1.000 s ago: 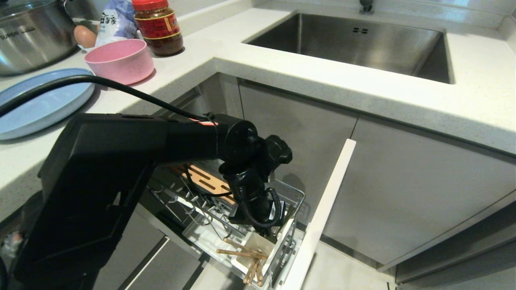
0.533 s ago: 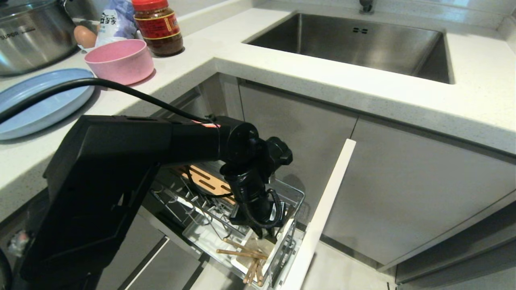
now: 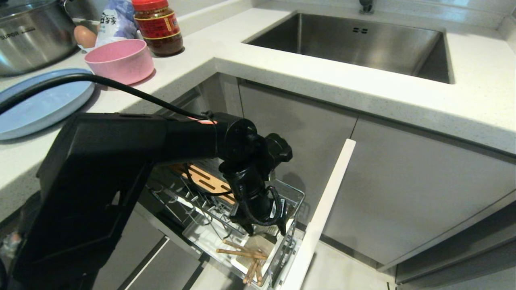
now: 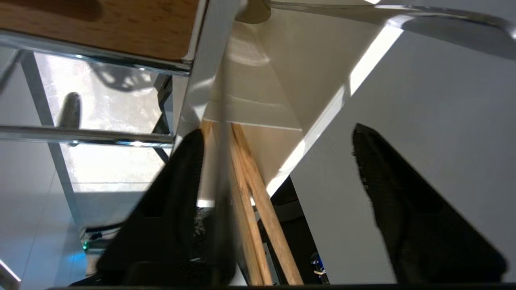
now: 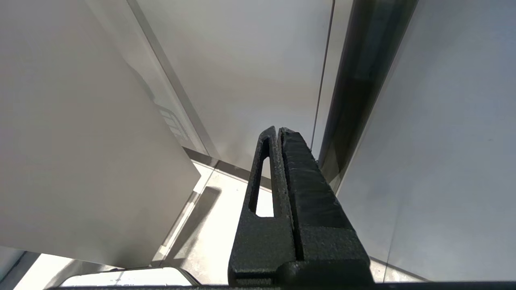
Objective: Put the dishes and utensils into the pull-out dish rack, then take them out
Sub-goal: Pick up the bowl and place it in the cupboard
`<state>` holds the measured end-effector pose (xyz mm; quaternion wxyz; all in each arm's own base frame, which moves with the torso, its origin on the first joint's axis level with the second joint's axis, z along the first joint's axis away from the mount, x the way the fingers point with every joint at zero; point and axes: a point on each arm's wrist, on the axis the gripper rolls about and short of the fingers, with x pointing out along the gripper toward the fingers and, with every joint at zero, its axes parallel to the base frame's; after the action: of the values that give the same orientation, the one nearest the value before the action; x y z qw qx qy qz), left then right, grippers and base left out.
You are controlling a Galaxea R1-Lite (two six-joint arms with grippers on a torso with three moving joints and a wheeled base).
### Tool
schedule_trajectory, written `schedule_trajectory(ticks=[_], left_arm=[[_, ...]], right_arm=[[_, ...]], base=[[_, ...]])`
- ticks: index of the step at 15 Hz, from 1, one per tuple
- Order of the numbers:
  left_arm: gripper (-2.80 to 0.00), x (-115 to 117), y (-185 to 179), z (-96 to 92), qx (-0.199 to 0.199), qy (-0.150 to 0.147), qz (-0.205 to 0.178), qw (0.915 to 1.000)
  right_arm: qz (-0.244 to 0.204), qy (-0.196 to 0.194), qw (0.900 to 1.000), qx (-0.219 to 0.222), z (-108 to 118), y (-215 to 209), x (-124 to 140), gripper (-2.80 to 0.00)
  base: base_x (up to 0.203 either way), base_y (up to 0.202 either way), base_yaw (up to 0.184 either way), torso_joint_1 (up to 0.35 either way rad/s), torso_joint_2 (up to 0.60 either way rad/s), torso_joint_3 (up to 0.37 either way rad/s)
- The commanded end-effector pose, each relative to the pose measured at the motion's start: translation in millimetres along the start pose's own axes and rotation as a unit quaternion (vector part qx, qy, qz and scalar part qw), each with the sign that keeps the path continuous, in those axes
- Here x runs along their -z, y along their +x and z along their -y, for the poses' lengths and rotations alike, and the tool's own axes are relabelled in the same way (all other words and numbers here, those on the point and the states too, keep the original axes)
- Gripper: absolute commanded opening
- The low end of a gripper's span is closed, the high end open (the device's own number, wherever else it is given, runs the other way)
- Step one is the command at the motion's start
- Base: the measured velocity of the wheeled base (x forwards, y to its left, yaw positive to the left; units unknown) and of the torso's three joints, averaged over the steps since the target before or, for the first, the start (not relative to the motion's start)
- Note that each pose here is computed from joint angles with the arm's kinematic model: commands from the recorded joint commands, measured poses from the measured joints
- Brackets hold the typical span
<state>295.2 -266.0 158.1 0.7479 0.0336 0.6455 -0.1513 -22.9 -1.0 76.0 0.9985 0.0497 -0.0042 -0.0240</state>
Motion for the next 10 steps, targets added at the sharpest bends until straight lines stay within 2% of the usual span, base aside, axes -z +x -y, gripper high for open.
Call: schedule_trajectory(ticks=[1,6,8,9,10], left_arm=[[0.00,3.3,-14.5,-0.8,0.006,-0.001,0.013,0.9999],[0.00,17.5,-64.5,-5.0,0.031,-0.001,0.063,0.9975],[0.00,25.7,-87.1,-7.9,0.042,-0.011,0.088,0.9952],[-2.80,31.3,-100.4,-10.2,0.045,-0.014,0.103,0.9936],[-2.80,36.1,-111.5,-12.6,0.040,-0.017,0.121,0.9917]], right_arm=[[0.002,0.000,1.000,0.000,0.0,-0.3,0.0,-2.80],[0.002,0.000,1.000,0.000,0.0,-0.3,0.0,-2.80],[0.002,0.000,1.000,0.000,0.0,-0.3,0.0,-2.80],[0.002,0.000,1.000,0.000,0.0,-0.3,0.0,-2.80],[0.002,0.000,1.000,-0.001,0.0,-0.3,0.0,-2.80]], base=[[0.000,0.000,0.000,0.000,0.00,0.000],[0.000,0.000,0.000,0.000,0.00,0.000],[0.000,0.000,0.000,0.000,0.00,0.000],[0.000,0.000,0.000,0.000,0.00,0.000],[0.000,0.000,0.000,0.000,0.00,0.000]])
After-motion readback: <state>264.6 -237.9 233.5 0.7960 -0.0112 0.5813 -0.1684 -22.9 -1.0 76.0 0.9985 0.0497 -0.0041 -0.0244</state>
